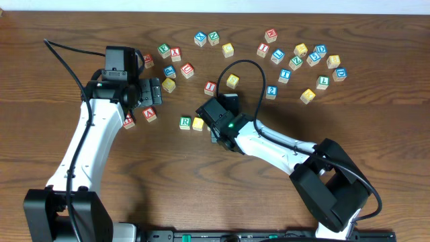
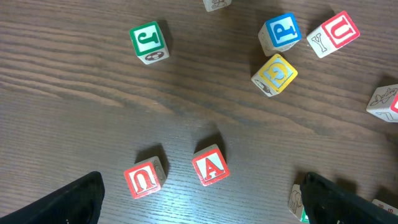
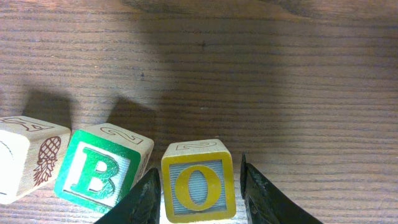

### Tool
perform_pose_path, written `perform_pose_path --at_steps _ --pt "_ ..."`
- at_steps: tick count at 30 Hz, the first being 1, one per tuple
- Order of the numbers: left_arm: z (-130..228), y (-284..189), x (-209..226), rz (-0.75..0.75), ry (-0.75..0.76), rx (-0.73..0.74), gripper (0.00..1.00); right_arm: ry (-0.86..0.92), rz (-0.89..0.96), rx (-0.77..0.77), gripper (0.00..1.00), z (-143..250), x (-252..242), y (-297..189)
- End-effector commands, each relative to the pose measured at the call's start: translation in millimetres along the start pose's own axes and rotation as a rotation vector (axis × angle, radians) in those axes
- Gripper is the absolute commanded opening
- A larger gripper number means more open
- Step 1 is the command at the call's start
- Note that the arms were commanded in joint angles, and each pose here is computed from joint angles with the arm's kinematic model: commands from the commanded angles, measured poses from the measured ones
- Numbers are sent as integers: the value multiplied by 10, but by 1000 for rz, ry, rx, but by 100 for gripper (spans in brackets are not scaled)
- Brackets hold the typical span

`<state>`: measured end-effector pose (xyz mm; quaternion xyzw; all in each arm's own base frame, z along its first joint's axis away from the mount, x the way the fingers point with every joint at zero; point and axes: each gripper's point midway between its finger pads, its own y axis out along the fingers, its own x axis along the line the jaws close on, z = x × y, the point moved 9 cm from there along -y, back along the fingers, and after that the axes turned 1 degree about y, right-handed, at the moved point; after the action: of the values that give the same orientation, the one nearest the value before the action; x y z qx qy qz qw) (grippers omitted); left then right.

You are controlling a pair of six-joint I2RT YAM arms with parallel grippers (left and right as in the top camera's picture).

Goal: Spell out ROBOT
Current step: 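Open the right gripper and release the yellow O block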

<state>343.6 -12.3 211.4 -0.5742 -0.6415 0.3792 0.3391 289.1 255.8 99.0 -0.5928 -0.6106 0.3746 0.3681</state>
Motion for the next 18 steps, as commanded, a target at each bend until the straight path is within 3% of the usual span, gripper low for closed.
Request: perform_pose_path --at_steps 1,18 --pt "34 16 11 3 11 13 99 -23 13 -10 37 8 32 16" --pt "33 15 11 3 11 13 99 -33 -1 -78 38 -172 83 -151"
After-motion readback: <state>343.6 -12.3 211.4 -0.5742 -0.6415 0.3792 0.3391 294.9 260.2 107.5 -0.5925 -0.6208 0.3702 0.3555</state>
